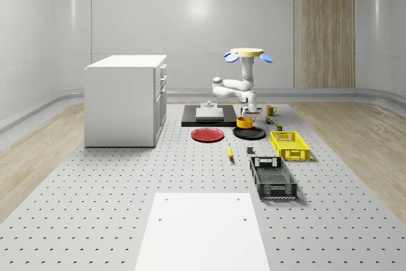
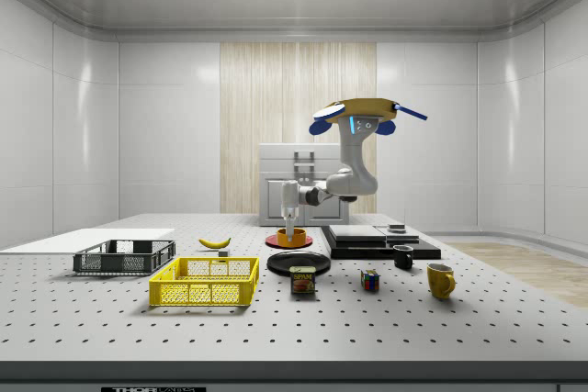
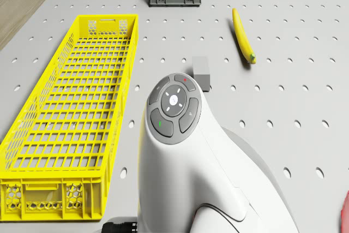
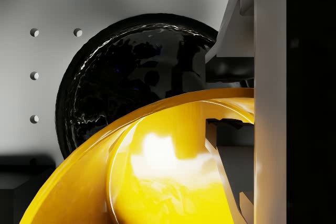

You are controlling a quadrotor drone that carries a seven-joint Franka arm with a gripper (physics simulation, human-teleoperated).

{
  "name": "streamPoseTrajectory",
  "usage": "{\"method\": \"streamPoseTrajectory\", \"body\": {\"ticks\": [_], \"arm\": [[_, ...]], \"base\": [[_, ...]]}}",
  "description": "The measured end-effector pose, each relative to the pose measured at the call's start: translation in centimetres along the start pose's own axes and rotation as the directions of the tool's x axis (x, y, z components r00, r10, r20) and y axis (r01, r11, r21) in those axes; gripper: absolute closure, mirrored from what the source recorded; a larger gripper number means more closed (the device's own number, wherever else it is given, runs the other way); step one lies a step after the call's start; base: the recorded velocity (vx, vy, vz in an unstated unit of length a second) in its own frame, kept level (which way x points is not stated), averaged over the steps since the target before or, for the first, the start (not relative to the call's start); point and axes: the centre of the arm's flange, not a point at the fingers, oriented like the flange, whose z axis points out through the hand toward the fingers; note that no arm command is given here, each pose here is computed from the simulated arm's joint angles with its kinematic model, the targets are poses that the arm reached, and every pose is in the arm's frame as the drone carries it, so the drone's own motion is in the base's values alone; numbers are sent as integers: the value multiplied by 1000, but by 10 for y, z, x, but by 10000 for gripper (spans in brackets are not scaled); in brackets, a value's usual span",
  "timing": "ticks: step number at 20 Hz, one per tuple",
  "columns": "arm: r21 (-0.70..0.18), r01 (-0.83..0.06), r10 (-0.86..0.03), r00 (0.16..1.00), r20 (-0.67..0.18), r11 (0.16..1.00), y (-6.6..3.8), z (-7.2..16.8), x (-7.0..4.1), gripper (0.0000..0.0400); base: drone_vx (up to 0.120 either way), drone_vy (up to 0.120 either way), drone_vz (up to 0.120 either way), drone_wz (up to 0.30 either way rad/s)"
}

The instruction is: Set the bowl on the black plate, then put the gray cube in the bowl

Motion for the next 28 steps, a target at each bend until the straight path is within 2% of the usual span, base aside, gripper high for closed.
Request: {"method": "streamPoseTrajectory", "body": {"ticks": [6,14,21,28], "arm": [[0,0,0,1000,0,1000,0,0,0,300],[0,0,0,1000,0,1000,0,18,0,300],[0,0,0,1000,0,1000,10,27,-10,300],[0,0,0,1000,0,1000,13,36,-13,300]], "base": [[0,107,-100,0],[0,0,0,0],[0,0,0,0],[0,0,0,0]]}}
